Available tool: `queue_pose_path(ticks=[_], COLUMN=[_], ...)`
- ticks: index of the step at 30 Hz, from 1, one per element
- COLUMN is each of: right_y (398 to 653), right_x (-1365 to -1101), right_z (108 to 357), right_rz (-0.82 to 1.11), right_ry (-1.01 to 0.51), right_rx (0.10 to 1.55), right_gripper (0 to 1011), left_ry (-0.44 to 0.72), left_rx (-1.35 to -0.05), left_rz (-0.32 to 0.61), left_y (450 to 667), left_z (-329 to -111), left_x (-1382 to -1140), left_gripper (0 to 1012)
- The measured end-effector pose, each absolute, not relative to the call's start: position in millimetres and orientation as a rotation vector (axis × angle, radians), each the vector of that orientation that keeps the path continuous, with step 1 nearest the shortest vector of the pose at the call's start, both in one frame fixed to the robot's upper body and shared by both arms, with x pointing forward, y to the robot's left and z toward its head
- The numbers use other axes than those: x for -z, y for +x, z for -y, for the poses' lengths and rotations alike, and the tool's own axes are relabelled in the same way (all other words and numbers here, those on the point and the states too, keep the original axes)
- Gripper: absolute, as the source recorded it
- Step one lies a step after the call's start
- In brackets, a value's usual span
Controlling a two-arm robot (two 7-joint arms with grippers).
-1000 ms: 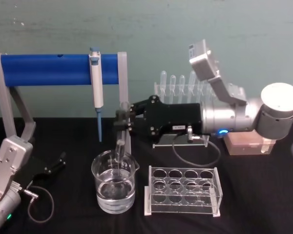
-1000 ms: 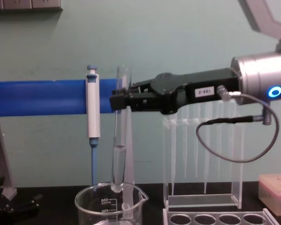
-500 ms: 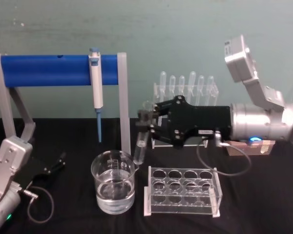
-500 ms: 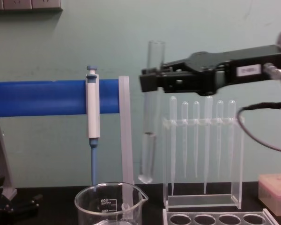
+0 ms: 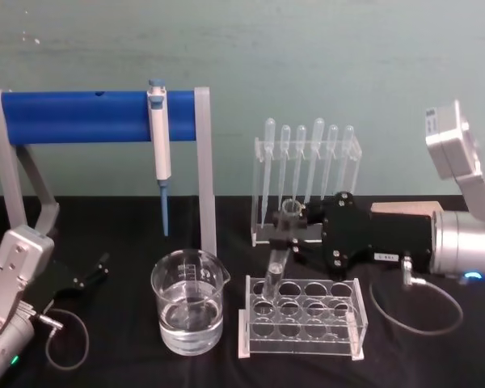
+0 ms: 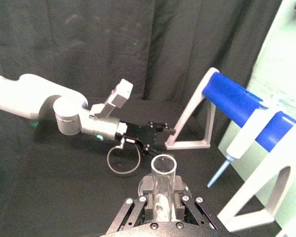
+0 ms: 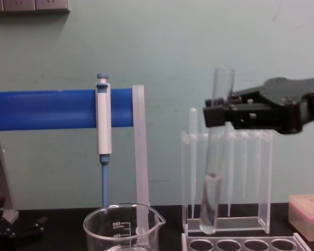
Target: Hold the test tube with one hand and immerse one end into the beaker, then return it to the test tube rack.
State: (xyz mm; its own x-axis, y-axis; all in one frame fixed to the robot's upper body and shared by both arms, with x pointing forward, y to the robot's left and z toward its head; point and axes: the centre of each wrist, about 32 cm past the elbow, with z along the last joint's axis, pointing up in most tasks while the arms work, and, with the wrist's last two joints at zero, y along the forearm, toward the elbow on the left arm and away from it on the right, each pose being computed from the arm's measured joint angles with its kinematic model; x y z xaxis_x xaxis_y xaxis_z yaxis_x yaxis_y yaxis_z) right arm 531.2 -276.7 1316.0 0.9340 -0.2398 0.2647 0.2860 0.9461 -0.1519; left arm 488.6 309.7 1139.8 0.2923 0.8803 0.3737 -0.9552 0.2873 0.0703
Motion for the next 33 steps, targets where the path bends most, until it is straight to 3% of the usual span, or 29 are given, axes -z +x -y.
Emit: queue_pose_path(ticks=[12,33], right_y=[522.1,521.6], right_x=[-1304.8,-1282.6], right_z=[288.5,286.7], right_rz=[0.264,0.265], right_ry=[-0.23,-0.241], right_rx=[0.331,0.382], right_gripper=[226,226], left_ry=[0.304,0.305], left_rx=[-1.248,-1.248], left_rz=[0.285,0.285], left_y=[488.6,488.6], left_z=[-309.7,-309.7], left_x=[-1139.8,-1139.8], left_gripper=[1000,1000])
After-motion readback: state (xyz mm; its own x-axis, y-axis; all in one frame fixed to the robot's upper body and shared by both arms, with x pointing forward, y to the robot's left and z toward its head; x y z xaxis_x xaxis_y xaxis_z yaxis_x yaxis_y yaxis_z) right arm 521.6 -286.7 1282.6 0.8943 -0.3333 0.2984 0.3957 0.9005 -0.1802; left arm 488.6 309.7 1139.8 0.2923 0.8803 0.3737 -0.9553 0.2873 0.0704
